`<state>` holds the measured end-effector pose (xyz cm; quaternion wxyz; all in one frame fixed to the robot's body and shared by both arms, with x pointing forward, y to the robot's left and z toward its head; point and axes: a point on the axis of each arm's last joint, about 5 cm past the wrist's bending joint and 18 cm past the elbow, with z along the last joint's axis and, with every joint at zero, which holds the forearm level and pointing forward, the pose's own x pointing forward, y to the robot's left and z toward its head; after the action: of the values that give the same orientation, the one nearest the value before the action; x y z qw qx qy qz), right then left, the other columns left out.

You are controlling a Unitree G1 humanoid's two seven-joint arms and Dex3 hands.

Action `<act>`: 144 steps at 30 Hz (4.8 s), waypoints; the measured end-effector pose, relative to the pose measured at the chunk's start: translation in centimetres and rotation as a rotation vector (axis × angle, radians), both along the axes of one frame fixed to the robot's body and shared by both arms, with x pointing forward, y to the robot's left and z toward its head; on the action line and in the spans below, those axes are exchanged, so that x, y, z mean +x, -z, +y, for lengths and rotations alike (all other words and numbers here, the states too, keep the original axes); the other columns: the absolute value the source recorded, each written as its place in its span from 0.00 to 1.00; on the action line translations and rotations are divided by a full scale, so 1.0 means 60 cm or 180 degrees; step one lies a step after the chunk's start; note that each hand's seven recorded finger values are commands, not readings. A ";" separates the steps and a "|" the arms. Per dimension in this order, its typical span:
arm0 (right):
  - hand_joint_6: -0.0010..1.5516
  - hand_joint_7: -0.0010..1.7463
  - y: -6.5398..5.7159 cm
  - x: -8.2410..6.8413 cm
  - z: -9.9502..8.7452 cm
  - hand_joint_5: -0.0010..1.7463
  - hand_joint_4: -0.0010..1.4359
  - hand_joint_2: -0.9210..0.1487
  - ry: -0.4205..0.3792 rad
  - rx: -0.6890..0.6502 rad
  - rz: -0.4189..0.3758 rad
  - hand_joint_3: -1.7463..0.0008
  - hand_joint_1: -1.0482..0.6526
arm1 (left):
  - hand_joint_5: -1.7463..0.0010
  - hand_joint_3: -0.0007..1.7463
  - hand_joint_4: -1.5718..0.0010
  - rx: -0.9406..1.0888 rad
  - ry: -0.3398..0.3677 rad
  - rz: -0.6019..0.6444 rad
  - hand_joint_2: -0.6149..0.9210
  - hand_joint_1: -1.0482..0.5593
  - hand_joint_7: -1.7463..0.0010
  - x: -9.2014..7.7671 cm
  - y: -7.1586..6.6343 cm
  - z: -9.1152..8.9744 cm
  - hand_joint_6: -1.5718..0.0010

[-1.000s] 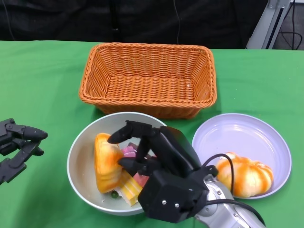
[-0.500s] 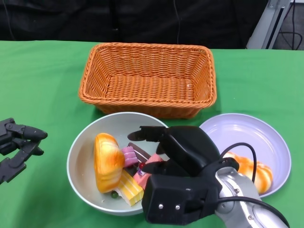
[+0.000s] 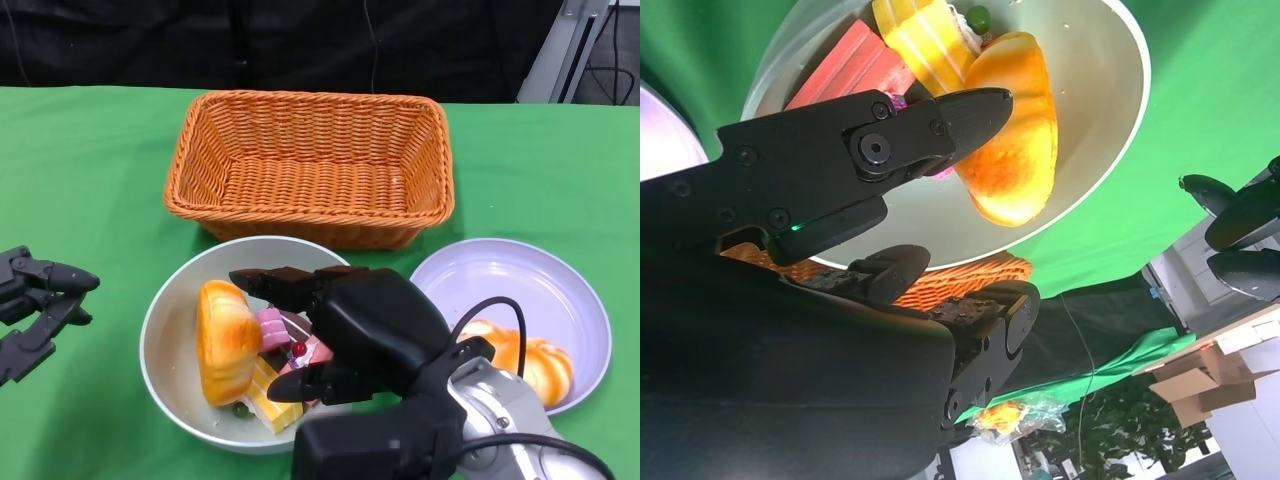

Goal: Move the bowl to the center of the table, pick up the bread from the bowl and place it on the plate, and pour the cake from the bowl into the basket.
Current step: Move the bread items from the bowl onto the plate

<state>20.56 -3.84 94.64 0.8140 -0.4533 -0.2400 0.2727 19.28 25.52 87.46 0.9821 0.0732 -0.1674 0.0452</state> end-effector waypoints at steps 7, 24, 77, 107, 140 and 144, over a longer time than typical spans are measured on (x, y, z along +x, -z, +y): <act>0.32 0.02 0.001 0.041 -0.015 0.01 0.26 0.06 -0.0515 -0.0626 -0.0833 1.00 0.20 | 0.28 0.16 0.49 -0.0001 -0.0008 0.0003 1.00 0.57 0.54 0.000 0.001 0.000 0.40; 0.35 0.00 -0.010 0.099 -0.018 0.01 0.30 0.09 -0.0997 -0.0939 -0.1241 1.00 0.22 | 0.28 0.16 0.48 -0.0008 -0.0025 -0.0002 1.00 0.57 0.54 0.001 0.002 -0.002 0.40; 0.47 0.02 0.024 0.118 0.063 0.03 0.46 0.08 -0.2412 -0.1038 -0.1406 1.00 0.31 | 0.34 0.15 0.45 -0.0273 -0.0162 0.0454 1.00 0.59 0.60 0.014 -0.006 0.004 0.38; 0.78 0.04 0.048 0.120 0.067 0.86 0.48 0.08 -0.1830 0.0142 -0.2183 1.00 0.41 | 0.15 0.13 0.52 -0.0053 -0.0088 0.0438 1.00 0.54 0.57 0.019 -0.004 0.004 0.40; 0.80 0.08 0.004 0.047 -0.170 0.45 0.68 0.08 -0.0436 0.0801 -0.1364 0.99 0.56 | 0.29 0.17 0.46 0.0032 -0.0054 0.0504 0.99 0.61 0.58 0.019 0.004 0.016 0.38; 0.81 0.08 0.022 0.036 -0.192 0.43 0.69 0.09 -0.0149 0.0765 -0.1284 1.00 0.58 | 0.29 0.17 0.47 0.0028 -0.0051 0.0517 0.98 0.60 0.58 0.019 0.005 0.021 0.39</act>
<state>22.71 -15.38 93.32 0.7912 -0.3927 -0.4389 0.1648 20.39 26.77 87.16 0.9918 0.0823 -0.0868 0.0461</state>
